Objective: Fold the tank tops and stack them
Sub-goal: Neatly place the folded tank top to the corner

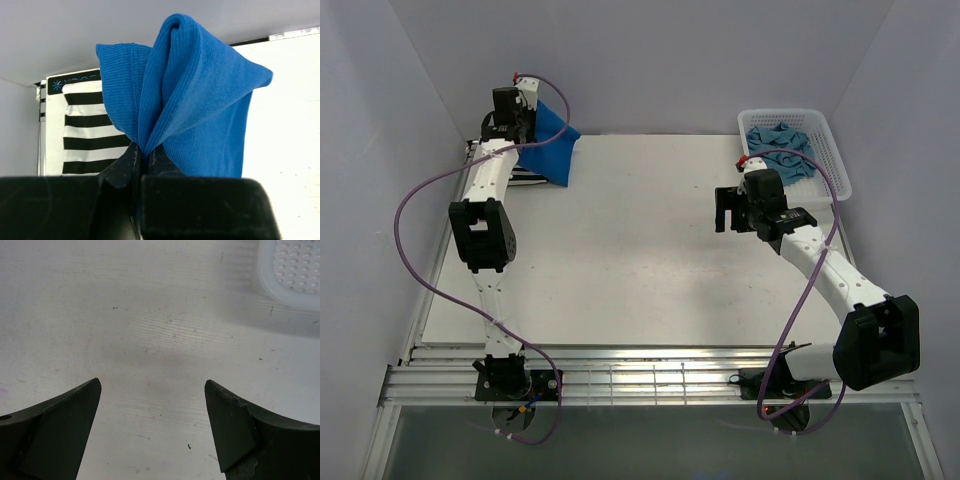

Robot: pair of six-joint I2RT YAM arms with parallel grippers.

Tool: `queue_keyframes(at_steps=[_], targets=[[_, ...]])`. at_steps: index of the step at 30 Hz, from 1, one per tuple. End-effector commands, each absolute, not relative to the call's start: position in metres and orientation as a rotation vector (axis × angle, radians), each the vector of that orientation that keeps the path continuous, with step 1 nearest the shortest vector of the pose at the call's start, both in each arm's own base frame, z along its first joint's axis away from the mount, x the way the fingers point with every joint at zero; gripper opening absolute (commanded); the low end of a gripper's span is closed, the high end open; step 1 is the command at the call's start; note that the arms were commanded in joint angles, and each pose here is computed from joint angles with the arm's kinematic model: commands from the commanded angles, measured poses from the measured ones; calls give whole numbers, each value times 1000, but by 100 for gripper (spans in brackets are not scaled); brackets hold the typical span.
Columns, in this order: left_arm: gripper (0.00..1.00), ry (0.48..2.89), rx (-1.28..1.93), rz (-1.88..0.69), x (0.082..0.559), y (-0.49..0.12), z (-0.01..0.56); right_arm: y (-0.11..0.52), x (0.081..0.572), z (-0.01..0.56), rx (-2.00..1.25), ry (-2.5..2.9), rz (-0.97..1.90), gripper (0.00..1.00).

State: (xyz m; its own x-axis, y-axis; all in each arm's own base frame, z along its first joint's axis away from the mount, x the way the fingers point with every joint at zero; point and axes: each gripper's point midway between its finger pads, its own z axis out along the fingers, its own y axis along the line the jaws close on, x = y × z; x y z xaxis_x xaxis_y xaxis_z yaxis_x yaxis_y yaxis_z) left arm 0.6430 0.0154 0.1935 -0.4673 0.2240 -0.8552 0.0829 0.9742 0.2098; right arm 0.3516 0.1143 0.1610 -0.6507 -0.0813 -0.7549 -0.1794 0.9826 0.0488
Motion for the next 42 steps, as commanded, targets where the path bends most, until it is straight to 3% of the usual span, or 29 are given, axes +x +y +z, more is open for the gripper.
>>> queue_keyframes(at_steps=[1,16,21,42], targets=[[0,1902,157,202,644,44,267,120,368,185,-176,2203,176,90],[0,1882,87,156,651,78,260,128,373,170,-182,2237,210,90],[0,1844,163,36,647,55,284,130,374,167,-184,2245,215,90],[0,1828,60,118,640,102,296,133,373,164,-176,2257,243,90]])
